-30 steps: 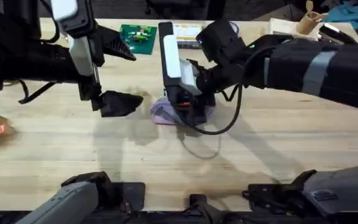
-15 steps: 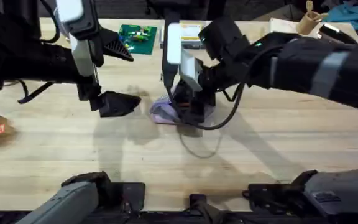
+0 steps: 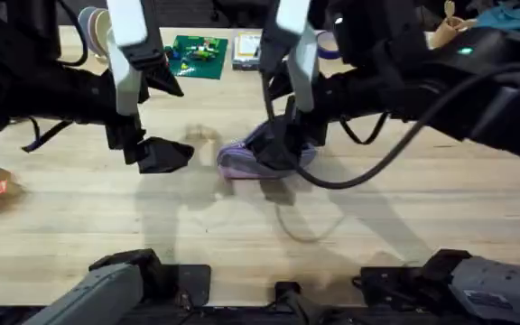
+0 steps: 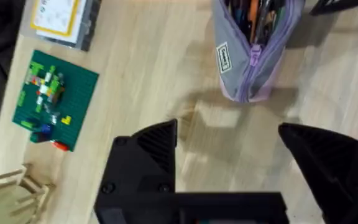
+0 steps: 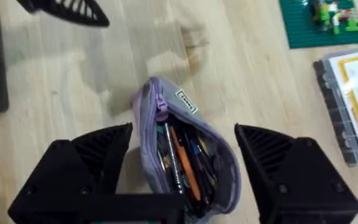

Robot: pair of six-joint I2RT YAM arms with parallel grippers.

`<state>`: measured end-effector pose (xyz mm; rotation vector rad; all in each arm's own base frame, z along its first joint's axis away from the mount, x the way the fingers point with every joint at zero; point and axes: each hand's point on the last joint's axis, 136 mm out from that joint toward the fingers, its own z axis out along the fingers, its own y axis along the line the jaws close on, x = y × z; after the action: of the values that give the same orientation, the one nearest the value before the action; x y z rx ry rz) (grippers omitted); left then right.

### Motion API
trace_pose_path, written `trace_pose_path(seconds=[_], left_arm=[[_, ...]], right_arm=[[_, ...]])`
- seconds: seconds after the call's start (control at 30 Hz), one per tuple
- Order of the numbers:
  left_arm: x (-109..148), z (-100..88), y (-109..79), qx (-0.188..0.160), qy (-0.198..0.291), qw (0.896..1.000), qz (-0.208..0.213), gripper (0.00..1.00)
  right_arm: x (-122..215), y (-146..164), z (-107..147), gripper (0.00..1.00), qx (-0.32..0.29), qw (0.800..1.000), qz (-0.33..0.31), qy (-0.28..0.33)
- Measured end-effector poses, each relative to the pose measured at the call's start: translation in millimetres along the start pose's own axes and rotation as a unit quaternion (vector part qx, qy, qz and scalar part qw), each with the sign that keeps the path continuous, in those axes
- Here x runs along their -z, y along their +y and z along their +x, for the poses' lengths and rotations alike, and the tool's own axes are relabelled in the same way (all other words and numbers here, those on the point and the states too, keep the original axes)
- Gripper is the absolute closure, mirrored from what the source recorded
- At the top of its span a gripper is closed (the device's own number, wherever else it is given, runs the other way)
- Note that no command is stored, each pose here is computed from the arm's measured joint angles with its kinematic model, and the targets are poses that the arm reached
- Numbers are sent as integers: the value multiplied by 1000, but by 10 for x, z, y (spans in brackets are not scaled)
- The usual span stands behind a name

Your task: Unzip the bag, pick up the pens from the table one at a time and place them inside, then zip the bag closed.

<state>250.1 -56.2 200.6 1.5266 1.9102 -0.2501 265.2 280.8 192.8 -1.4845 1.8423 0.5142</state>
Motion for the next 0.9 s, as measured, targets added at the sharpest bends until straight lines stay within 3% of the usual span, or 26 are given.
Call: trace_pose_path(seconds=[0.23,0.5,0.7,0.9], left_arm=[[-238,318,8,60,15,997,48,7],[-425,572,6,84,9,992,94,7],[-432,650,-57,71,-27,990,119,8],[-448,665,-99,44,-80,987,136,7]], right_arm=[[290,20,-209,4,-87,995,18,-41],[341,29,-243,4,-198,979,14,-50],[341,36,-246,4,-240,969,10,-51],[338,50,-224,4,-349,936,3,-47]])
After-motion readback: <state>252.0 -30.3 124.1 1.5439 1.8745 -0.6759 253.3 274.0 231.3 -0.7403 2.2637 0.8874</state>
